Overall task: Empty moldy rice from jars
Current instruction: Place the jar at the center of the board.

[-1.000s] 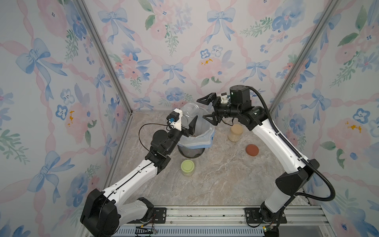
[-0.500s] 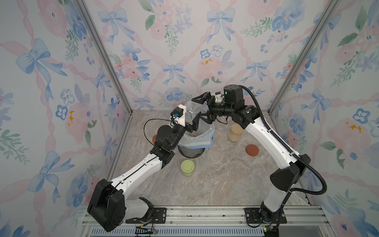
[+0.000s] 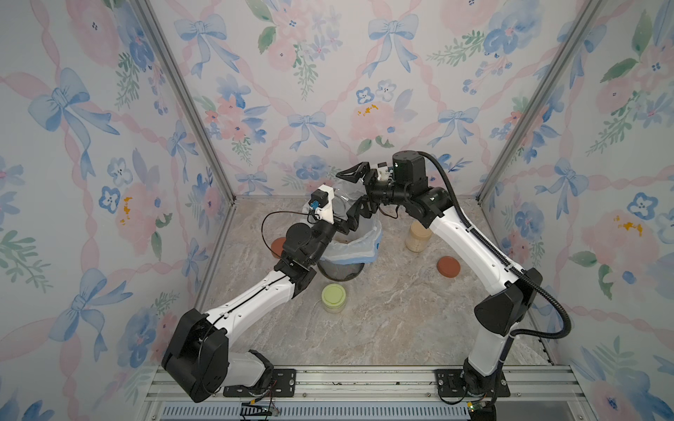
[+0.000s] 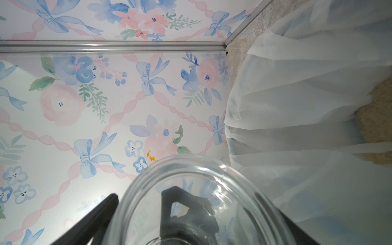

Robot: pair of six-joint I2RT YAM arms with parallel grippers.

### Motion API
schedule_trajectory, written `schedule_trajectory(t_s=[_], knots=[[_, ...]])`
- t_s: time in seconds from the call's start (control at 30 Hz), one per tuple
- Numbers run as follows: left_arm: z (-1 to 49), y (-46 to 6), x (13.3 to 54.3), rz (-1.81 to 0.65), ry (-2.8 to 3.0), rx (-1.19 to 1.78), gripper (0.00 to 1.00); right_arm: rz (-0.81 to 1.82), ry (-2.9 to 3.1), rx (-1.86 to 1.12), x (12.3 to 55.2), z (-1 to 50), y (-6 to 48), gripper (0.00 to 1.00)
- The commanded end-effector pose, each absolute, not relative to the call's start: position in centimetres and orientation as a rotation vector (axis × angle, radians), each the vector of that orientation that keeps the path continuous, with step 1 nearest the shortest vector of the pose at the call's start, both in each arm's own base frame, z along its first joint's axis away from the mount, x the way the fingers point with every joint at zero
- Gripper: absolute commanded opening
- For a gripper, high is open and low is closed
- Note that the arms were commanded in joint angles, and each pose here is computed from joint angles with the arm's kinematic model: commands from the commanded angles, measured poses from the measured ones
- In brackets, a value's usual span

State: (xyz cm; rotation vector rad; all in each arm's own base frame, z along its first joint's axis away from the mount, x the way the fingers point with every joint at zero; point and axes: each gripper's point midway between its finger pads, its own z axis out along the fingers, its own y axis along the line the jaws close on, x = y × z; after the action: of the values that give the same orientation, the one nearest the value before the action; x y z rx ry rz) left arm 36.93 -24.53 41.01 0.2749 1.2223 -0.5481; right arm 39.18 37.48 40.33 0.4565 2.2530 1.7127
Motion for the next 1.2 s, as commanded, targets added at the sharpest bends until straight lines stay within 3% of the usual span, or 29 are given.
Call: schedule_trajectory(t_s=[0.0,0.1,0.13,0.2,0.27,0.37,0.4,0.5,0.53,1.17], knots=[[44.8,-25.1,35.8,-0.624,1.106,0.27,0.0,1.806,2.204,0.343,38.0,42.6,39.1,0.93],[44.8,-25.2,36.1,-0.627,1.106,0.269,0.0,1.802,2.204,0.327,38.0,42.6,39.0,0.72],[44.9,-25.3,36.2,-0.63,1.103,0.268,0.0,1.799,2.201,0.321,38.0,42.7,38.9,0.6],[44.9,-25.3,36.3,-0.631,1.105,0.268,0.0,1.79,2.193,0.313,38.1,42.9,38.6,0.23],[44.9,-25.3,36.4,-0.633,1.104,0.269,0.0,1.78,2.189,0.311,38.2,43.0,38.2,0.01],[44.9,-25.2,36.5,-0.634,1.106,0.267,0.0,1.77,2.179,0.312,38.5,43.2,37.8,0.0],[44.8,-25.1,36.5,-0.635,1.11,0.261,0.09,1.769,2.174,0.311,38.6,43.3,37.7,0.0],[44.4,-24.5,36.7,-0.633,1.125,0.218,0.85,1.764,2.156,0.3,38.7,43.8,37.4,0.0],[44.3,-24.3,36.8,-0.633,1.131,0.205,0.98,1.762,2.148,0.298,38.8,44.1,37.3,0.0],[43.6,-22.0,33.7,-0.631,1.138,0.197,0.98,1.649,2.055,0.325,41.5,45.9,33.6,0.0]])
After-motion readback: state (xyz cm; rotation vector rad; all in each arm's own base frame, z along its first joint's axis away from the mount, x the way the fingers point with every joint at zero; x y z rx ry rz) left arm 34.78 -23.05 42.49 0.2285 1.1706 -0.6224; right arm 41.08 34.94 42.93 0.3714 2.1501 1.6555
